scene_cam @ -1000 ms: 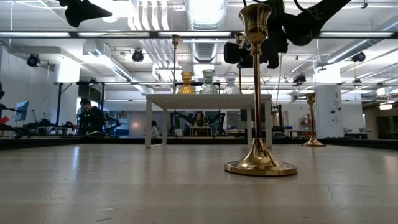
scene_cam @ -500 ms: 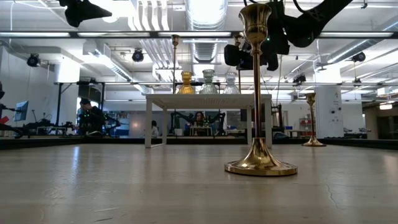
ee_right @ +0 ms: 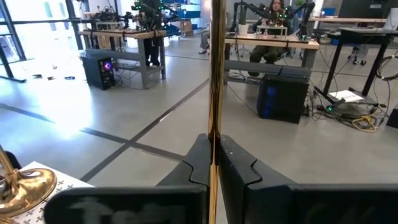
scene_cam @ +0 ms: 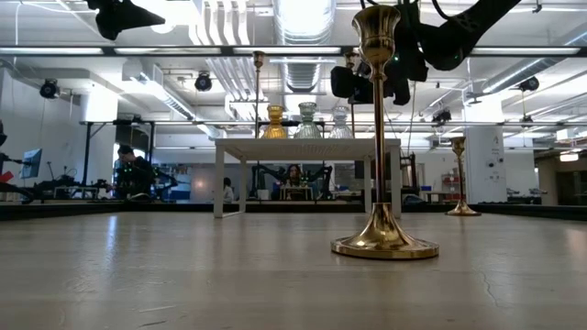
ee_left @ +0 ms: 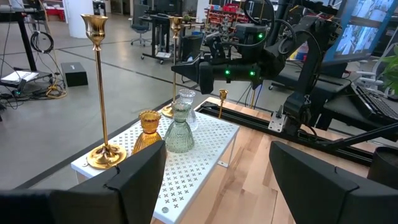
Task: Pick & Place candle stick holders
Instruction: Put the yellow candle holder on the shelf
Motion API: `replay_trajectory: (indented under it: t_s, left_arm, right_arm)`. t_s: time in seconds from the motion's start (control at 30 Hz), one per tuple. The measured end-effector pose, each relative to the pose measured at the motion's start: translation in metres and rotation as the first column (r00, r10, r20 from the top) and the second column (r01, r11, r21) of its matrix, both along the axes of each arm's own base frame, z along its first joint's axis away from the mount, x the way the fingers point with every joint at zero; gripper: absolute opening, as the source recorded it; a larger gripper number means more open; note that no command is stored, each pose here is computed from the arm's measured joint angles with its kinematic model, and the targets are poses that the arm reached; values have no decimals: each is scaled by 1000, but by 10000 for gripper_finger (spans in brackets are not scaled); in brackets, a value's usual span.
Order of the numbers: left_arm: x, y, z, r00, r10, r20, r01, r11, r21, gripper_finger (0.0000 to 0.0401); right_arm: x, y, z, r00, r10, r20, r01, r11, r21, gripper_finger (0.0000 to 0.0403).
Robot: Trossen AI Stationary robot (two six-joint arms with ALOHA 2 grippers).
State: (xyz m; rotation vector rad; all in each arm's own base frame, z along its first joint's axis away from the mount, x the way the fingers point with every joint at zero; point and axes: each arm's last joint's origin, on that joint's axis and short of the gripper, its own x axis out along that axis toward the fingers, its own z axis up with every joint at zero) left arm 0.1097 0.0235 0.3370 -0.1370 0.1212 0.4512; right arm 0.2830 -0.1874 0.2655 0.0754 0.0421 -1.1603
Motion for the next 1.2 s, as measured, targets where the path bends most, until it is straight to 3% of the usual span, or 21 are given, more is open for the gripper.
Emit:
replay_trajectory:
  t_s: [1.2]
  left_arm:
    - [0,0,0,1000,0,0,0,1000,0,292]
  right_arm:
    - [-1,1,-6,1000,20,-25,-19,1000,19,23]
